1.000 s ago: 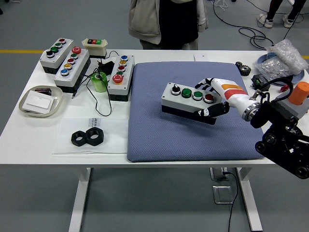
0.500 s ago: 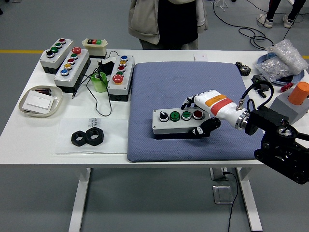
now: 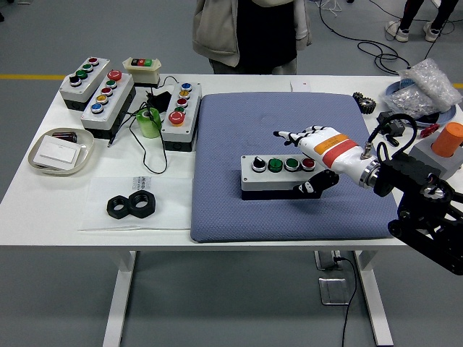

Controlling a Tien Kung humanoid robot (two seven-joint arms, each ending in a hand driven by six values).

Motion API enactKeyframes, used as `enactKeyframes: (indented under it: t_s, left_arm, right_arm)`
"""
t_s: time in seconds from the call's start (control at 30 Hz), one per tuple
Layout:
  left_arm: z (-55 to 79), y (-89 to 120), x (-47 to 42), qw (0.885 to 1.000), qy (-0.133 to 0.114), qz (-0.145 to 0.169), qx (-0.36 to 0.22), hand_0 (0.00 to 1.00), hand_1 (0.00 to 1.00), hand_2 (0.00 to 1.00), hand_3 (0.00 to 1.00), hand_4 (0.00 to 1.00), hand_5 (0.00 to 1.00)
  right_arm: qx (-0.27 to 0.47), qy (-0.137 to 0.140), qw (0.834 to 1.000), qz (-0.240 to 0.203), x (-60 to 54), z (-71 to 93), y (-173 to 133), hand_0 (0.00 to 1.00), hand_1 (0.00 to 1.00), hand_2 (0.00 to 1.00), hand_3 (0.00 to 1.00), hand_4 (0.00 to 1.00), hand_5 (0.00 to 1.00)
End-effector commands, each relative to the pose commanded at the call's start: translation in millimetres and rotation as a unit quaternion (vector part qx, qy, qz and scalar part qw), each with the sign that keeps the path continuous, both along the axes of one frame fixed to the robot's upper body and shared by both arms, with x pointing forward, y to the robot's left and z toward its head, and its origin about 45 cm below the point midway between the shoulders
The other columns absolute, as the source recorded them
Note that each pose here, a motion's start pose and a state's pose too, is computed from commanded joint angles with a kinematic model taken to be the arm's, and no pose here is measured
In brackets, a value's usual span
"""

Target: Pick up the button,place it on the desk,press the button,press the button

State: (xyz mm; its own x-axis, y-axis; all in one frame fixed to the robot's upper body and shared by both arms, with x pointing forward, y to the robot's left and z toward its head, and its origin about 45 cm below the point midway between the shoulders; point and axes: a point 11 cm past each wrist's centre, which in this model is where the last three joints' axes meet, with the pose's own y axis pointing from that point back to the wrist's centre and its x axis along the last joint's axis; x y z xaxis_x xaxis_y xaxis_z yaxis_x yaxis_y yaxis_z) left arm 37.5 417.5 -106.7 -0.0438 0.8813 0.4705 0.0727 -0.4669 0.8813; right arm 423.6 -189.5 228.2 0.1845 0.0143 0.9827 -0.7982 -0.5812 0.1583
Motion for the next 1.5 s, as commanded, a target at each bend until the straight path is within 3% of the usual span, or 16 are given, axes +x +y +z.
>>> enactKeyframes:
  t_s: [0.2, 0.3, 0.33, 0.5, 0.53, 0.6, 0.7, 0.73, 0.8, 0.97, 1.17, 1.5]
  left_arm:
    - [0.1, 1, 0.0, 1.0, -0.001, 0.0, 0.001, 0.749, 0.785, 0.859, 0.776, 0.55, 0.998]
    - [0.2, 1, -0.2, 1.0, -0.002, 0.0, 0.001, 0.749, 0.785, 0.859, 0.776, 0.55, 0.998]
    - [0.2, 1, -0.3, 1.0, -0.002, 0.0, 0.001, 0.748, 0.785, 0.858, 0.776, 0.55, 0.998]
    - [0.3, 1, -1.1, 1.0, 0.0, -0.001, 0.001, 0.748, 0.785, 0.858, 0.776, 0.55, 0.998]
    - [0.3, 2, -1.2, 1.0, 0.0, -0.001, 0.001, 0.748, 0.784, 0.858, 0.776, 0.549, 0.998]
    - [0.2, 2, -1.6, 1.0, 0.0, -0.001, 0.001, 0.748, 0.784, 0.858, 0.776, 0.549, 0.998]
    - [0.1, 1, -3.0, 1.0, 0.001, -0.001, 0.001, 0.748, 0.784, 0.858, 0.776, 0.549, 0.998]
    - [0.1, 2, -3.1, 1.0, 0.002, -0.001, 0.002, 0.748, 0.784, 0.858, 0.777, 0.548, 0.998]
    - [0.1, 2, -3.6, 1.0, 0.003, -0.001, 0.002, 0.748, 0.784, 0.858, 0.777, 0.548, 0.998]
    - [-0.1, 1, -4.1, 1.0, 0.003, -0.002, 0.002, 0.748, 0.785, 0.858, 0.776, 0.548, 0.998]
    - [-0.2, 1, -4.6, 1.0, 0.003, -0.001, 0.001, 0.748, 0.784, 0.856, 0.776, 0.547, 0.998]
    - [-0.2, 1, -2.7, 1.0, 0.0, 0.0, 0.001, 0.747, 0.784, 0.856, 0.776, 0.547, 0.998]
  right_arm:
    - [0.027, 0.007, 1.0, -0.009, -4.7, 10.6, -5, 0.902, 0.77, 0.863, 0.998, 0.949, 0.002]
    - [0.057, -0.008, 0.998, -0.02, -7.3, 26.9, -11, 0.902, 0.77, 0.863, 0.998, 0.949, 0.002]
    - [0.065, -0.014, 0.998, -0.022, -8.4, 33.1, -12, 0.886, 0.744, 0.809, 0.998, 0.894, 0.002]
    - [0.087, -0.067, 0.993, -0.049, -14.6, 56.2, -21, 0.886, 0.744, 0.809, 0.998, 0.894, 0.002]
    - [0.095, -0.08, 0.99, -0.063, -16.1, 60.4, -25, 0.423, 0.163, 0.258, 0.915, 0.666, 0.002]
    - [0.102, -0.083, 0.989, -0.072, -18.1, 61.6, -30, 0.423, 0.163, 0.258, 0.915, 0.666, 0.002]
    - [0.107, -0.065, 0.989, -0.08, -22.5, 55.8, -38, 0.423, 0.163, 0.258, 0.915, 0.666, 0.002]
    - [0.101, -0.051, 0.99, -0.085, -24.1, 49.6, -41, 0.186, 0.002, 0.13, 0.741, 0.54, 0.002]
    - [0.083, -0.015, 0.992, -0.092, -27.2, 35.2, -45, 0.186, 0.002, 0.13, 0.741, 0.54, 0.002]
    - [0.055, 0.032, 0.993, -0.099, -31.8, 15.7, -46, 0.2, 0.002, 0.128, 0.725, 0.534, 0.002]
    - [0.041, 0.049, 0.993, -0.096, -35.2, 6.7, -42, 0.202, 0.002, 0.127, 0.745, 0.533, 0.002]
    - [0.043, 0.047, 0.994, -0.093, -35.1, 7.7, -37, 0.201, 0.002, 0.127, 0.747, 0.536, 0.002]
